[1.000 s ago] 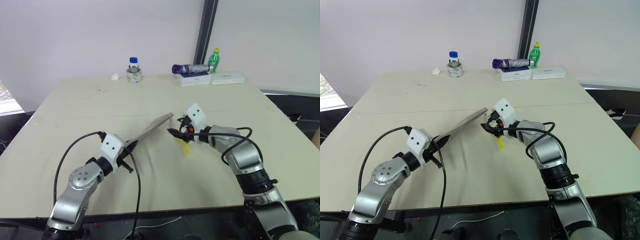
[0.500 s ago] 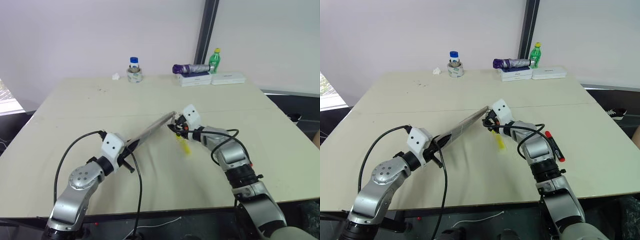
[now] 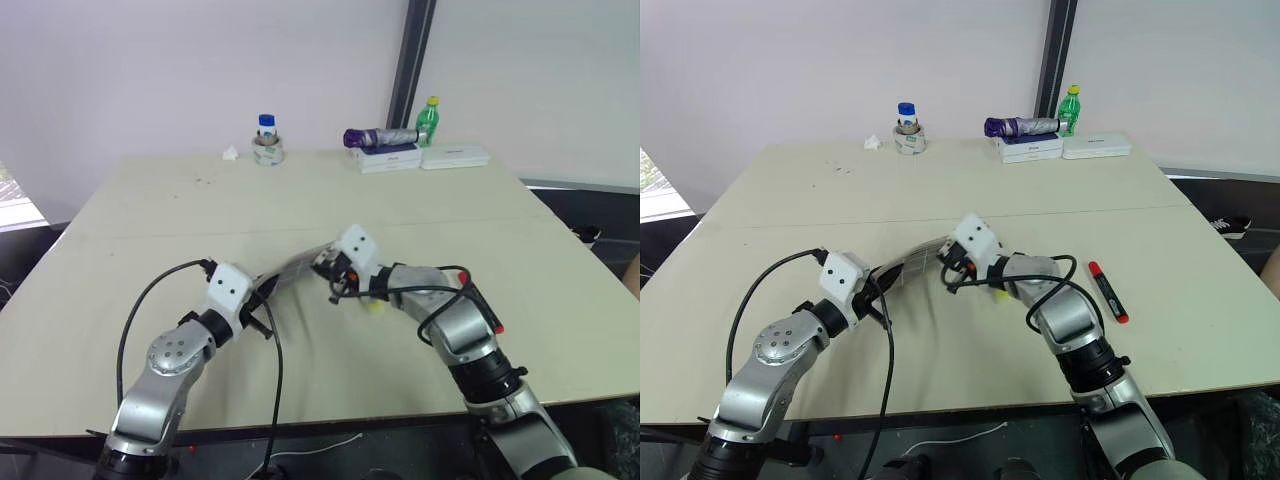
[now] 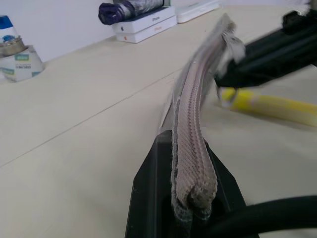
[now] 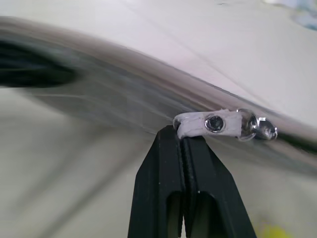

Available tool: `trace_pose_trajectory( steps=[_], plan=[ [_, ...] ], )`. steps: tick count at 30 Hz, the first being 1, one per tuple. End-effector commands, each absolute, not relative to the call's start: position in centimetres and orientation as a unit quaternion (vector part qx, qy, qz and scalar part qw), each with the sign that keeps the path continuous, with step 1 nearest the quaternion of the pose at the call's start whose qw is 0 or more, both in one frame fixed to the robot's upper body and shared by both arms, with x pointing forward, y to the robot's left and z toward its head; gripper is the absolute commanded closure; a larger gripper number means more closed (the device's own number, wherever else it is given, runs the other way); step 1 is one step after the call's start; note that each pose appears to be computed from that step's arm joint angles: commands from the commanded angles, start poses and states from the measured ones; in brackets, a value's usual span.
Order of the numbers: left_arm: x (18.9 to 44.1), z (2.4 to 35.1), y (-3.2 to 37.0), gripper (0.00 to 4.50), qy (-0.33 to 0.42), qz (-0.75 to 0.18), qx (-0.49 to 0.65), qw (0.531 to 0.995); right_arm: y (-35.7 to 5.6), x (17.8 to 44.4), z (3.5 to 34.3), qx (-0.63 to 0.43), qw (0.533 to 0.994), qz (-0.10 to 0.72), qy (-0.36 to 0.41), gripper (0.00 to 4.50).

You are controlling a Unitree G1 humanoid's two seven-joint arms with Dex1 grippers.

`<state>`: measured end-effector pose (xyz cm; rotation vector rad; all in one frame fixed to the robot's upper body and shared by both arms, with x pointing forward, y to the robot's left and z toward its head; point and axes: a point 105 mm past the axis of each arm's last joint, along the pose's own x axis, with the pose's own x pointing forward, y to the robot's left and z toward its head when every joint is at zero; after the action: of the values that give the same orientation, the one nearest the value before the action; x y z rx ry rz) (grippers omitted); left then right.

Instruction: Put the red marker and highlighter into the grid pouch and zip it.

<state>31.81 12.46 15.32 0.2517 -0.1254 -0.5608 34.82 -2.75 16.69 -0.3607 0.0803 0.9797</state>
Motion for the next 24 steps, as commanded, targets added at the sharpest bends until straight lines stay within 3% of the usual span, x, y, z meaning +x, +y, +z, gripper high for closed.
trace_pose_trajectory(
  steps=[1,7,15,18,24],
  plan=[
    [32.2,16.1,11.6,4.50,-0.084,-0.275,0.129,0.949,0.1,31.8,17.5,-0.188,0.825,0.533,0.010,4.46],
    [32.8,16.0,11.1,4.50,-0.090,-0.269,0.124,0.951,2.8,28.9,17.4,-0.185,0.784,0.593,0.002,4.46],
    [33.0,16.0,11.1,4.50,-0.096,-0.258,0.118,0.954,2.6,29.7,18.1,-0.185,0.795,0.578,0.000,4.46],
    [33.2,16.1,11.7,4.50,-0.100,-0.239,0.119,0.959,0.5,30.6,18.5,-0.176,0.811,0.558,0.017,3.65],
    [33.7,16.8,13.6,4.50,-0.116,-0.199,0.144,0.962,-6.9,34.3,19.2,-0.182,0.887,0.422,0.049,0.57]
  ],
)
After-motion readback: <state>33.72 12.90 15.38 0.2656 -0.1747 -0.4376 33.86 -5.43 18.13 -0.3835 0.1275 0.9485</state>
